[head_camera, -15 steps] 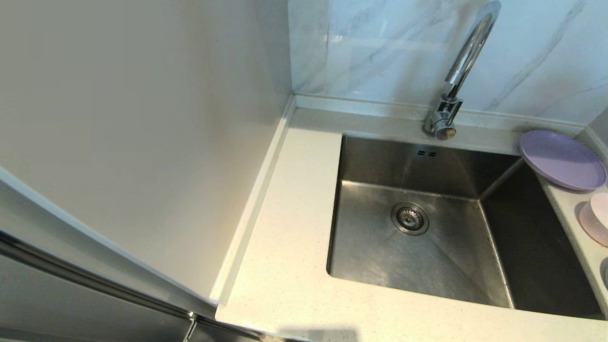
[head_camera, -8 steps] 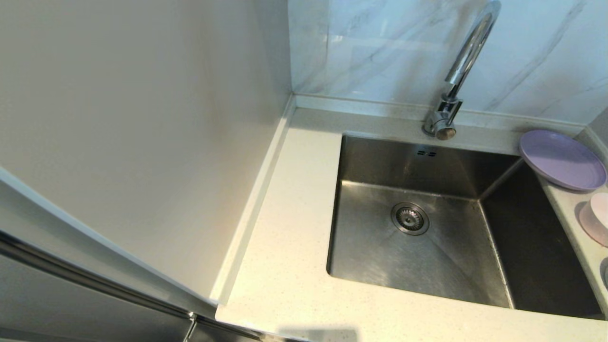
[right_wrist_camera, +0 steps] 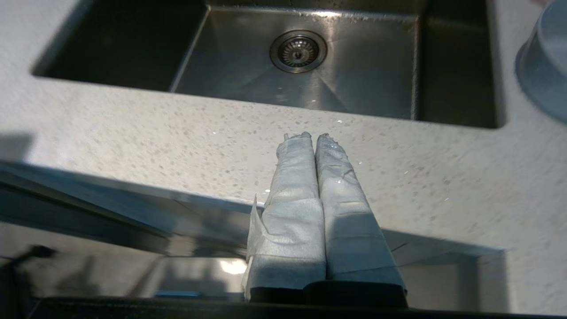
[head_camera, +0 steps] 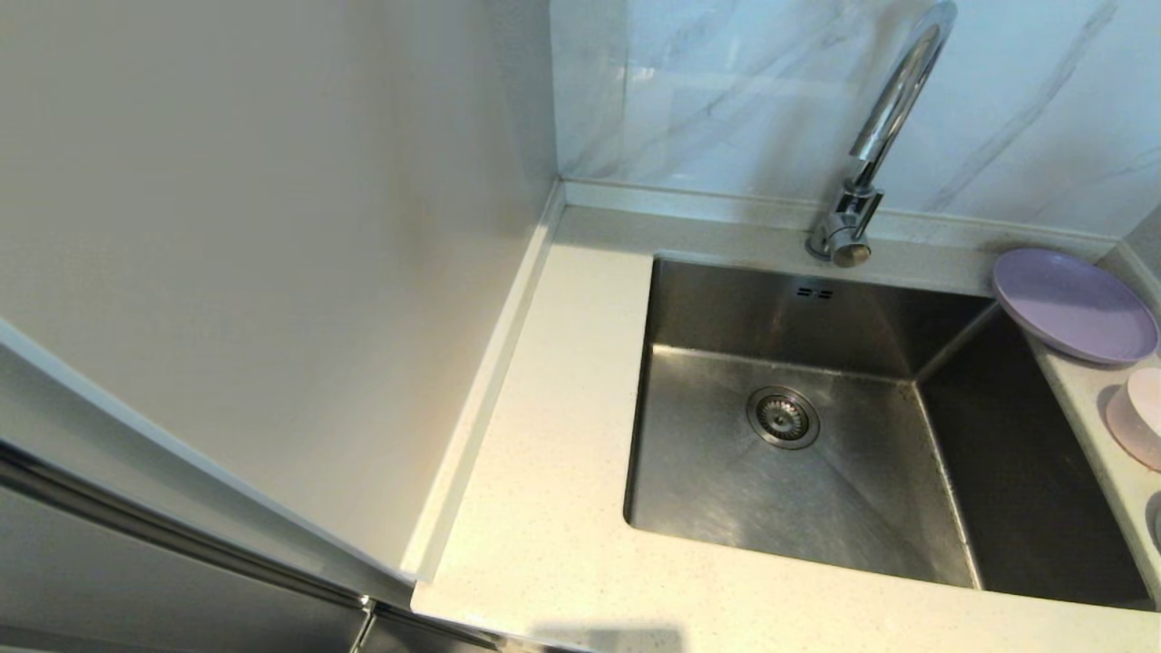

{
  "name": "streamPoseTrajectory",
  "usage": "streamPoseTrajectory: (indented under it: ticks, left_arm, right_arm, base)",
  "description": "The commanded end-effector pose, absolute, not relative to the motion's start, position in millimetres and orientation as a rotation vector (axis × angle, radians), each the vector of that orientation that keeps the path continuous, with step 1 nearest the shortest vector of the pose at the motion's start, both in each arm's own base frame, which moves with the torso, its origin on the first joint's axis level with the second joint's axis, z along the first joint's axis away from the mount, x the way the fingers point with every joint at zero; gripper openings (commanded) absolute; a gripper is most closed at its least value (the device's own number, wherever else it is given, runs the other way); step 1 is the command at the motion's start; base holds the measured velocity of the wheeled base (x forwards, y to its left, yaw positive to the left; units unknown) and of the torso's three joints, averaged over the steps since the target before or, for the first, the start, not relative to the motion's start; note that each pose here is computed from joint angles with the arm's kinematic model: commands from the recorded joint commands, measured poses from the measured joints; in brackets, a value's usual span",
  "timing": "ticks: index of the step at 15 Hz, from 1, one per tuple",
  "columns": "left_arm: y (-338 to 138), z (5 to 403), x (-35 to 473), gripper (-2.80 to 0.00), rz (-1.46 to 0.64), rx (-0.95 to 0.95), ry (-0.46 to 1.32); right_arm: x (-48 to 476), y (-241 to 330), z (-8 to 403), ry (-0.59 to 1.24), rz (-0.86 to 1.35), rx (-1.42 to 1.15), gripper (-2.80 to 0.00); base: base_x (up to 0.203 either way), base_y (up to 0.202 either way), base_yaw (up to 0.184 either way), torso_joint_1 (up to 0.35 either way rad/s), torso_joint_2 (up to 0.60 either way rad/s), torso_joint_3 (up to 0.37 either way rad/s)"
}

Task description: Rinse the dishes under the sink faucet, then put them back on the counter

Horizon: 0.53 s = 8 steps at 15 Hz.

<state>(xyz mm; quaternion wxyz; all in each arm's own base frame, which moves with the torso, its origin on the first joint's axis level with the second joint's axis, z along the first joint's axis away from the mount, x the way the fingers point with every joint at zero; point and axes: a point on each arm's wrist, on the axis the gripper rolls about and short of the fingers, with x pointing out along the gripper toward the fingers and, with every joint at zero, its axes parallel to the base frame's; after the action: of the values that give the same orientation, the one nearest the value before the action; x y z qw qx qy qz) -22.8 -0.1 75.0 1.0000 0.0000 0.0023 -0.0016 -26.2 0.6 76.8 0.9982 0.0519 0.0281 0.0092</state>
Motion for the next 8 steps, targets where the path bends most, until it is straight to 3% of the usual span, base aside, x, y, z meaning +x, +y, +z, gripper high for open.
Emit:
streamPoseTrajectory:
  ticks: [1,8]
  left_arm:
    - [-0.1,75.0,-22.8,-2.8,-0.003,0.0,0.005]
    - [-0.1,75.0,-22.8,-2.8,-0.003,0.0,0.005]
  right_arm:
    - [-24.8,0.5,73.1,0.066,0.021,-0.117,-2.8]
    - [-23.8,-0.2,71.2,0.065,-0.01,-0.031,-2.8]
  base:
    - [0.0,0.0,0.0,0.0,0.0,0.0]
    - [0.0,0.0,0.0,0.0,0.0,0.0]
